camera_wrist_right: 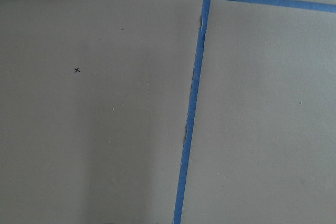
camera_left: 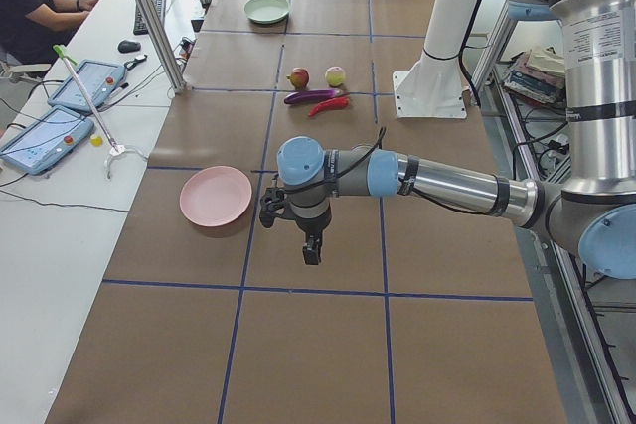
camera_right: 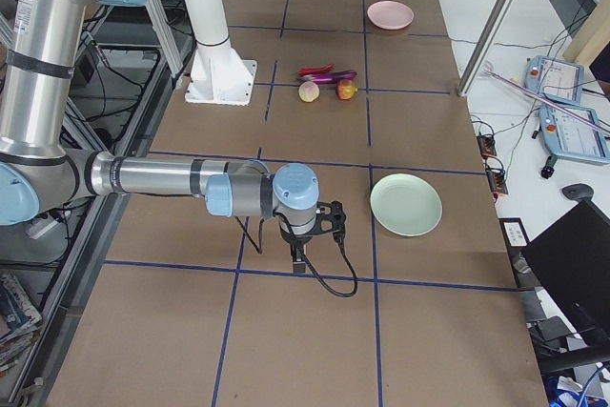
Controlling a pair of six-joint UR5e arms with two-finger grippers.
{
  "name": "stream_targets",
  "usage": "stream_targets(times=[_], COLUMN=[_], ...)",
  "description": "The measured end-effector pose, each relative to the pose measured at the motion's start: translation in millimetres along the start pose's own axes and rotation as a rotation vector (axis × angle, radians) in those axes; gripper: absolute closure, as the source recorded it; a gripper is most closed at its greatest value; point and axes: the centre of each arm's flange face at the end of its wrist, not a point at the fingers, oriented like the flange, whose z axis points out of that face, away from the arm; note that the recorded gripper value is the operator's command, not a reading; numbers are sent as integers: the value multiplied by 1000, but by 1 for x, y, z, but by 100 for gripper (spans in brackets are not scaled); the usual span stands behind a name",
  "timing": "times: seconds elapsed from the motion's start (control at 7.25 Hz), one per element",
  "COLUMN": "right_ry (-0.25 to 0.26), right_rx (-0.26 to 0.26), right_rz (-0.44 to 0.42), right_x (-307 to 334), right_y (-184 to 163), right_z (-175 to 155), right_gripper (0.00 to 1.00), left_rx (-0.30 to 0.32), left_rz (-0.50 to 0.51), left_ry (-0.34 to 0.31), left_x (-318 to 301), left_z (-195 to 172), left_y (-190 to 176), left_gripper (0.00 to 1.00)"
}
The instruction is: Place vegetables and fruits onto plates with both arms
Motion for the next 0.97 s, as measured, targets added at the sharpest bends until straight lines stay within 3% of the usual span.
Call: stream_targets(times=[0.41,0.97], right_ry=[-1,-38], right_rx=[3,13], right_rz=[-2,-11], right_x=[-2,-10], right_y=[-4,-8], right_z=[-1,-4], right_gripper=[0,0], left_rx=[-17,61], left_rz=[-31,15], left_ry=[9,51], left_x=[-18,-5], left_z=[10,-9], left_y=[3,-5], left_gripper=[0,0])
